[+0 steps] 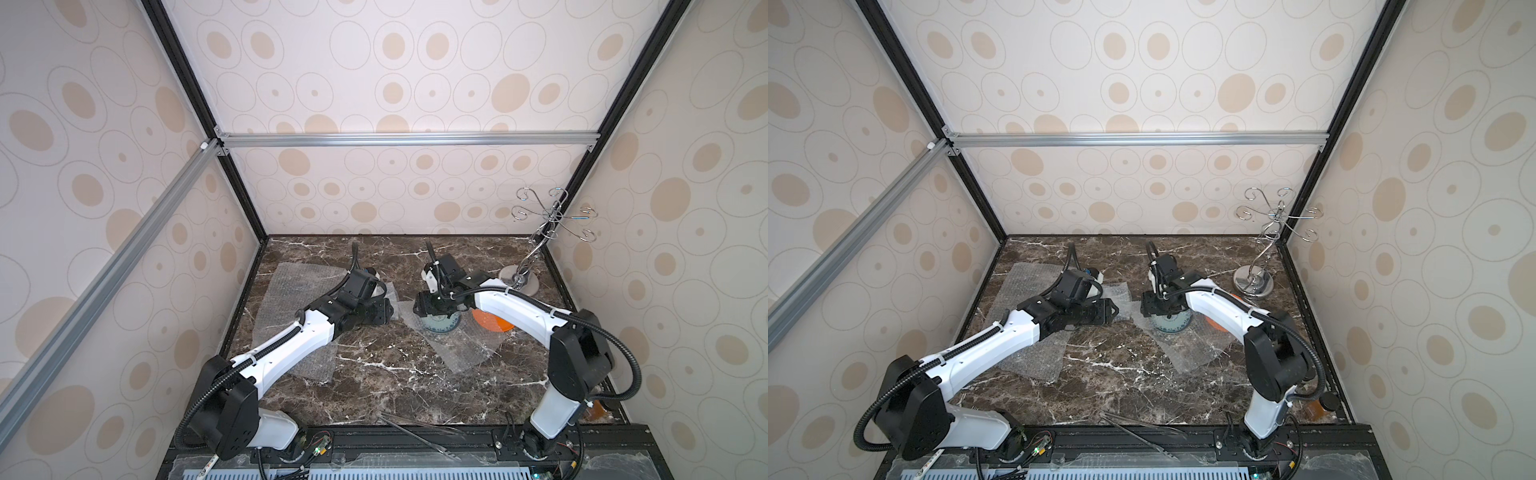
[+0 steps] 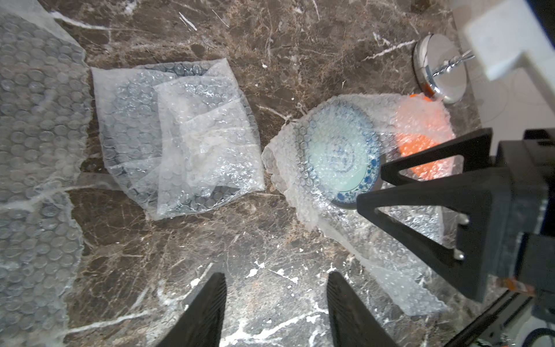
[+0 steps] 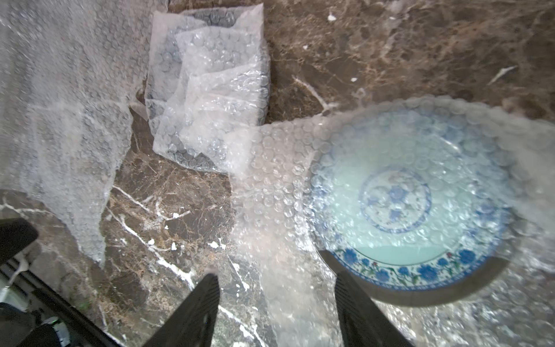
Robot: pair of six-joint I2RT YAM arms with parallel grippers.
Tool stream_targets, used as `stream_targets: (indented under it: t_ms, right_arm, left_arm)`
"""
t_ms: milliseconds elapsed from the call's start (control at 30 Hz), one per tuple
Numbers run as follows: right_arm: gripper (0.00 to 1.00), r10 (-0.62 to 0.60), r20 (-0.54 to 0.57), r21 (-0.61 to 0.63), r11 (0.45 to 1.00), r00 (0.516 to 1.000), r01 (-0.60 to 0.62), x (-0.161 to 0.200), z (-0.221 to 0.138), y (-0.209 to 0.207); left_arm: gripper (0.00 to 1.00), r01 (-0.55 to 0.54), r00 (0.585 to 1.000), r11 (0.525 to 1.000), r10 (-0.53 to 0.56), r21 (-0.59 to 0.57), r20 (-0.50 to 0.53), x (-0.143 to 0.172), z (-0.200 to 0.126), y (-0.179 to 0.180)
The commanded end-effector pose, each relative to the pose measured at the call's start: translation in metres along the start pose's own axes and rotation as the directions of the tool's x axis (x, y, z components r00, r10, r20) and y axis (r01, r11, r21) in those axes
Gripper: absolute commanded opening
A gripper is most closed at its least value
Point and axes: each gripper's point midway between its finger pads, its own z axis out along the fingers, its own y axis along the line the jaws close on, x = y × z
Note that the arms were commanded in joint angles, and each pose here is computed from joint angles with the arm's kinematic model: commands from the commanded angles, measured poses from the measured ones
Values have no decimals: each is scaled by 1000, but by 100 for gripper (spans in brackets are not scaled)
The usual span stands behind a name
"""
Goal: Unpack dinner plates from bubble wrap
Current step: Unwrap the bubble wrap at the center of the board.
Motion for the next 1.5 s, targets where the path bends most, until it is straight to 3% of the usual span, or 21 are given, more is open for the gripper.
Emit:
stream_targets:
  t_ms: [0, 33, 100, 367, 433, 500, 667, 1200, 1467]
  right_arm:
    - [69, 140, -37, -49, 989, 990, -141, 15, -9, -18]
    - [70, 177, -25, -64, 982, 984, -179, 15, -13, -26]
    - [73, 244, -2, -77, 967, 970, -243, 16, -20, -41]
    - [83, 401, 18, -102, 912, 916, -398, 25, -25, -93]
    - [87, 417, 33, -66, 908, 909, -414, 28, -23, -107]
    - [98, 430, 25, -56, 902, 903, -428, 30, -20, -115]
    - [99, 452, 28, -39, 892, 892, -451, 27, -11, -130]
    - [70, 494, 84, -38, 869, 865, -493, 6, 13, -145]
    - [68, 503, 88, -33, 864, 860, -503, 1, 28, -144]
  left_arm:
    - [69, -45, 998, 997, 42, 60, 48, -19, -6, -28]
    - [75, -50, 998, 996, 47, 67, 48, -18, -4, -33]
    - [98, -64, 997, 994, 60, 85, 45, -15, -1, -44]
    - [99, -102, 995, 986, 101, 132, 11, 3, 18, -75]
    - [100, -105, 994, 985, 105, 136, 8, 6, 20, -77]
    - [100, -107, 994, 986, 107, 129, 1, 9, 22, -75]
    - [100, -111, 994, 988, 112, 109, -5, 13, 22, -69]
    - [100, -119, 993, 991, 119, 62, 6, 15, 17, -53]
    - [100, -112, 994, 992, 112, 59, 13, 11, 14, -47]
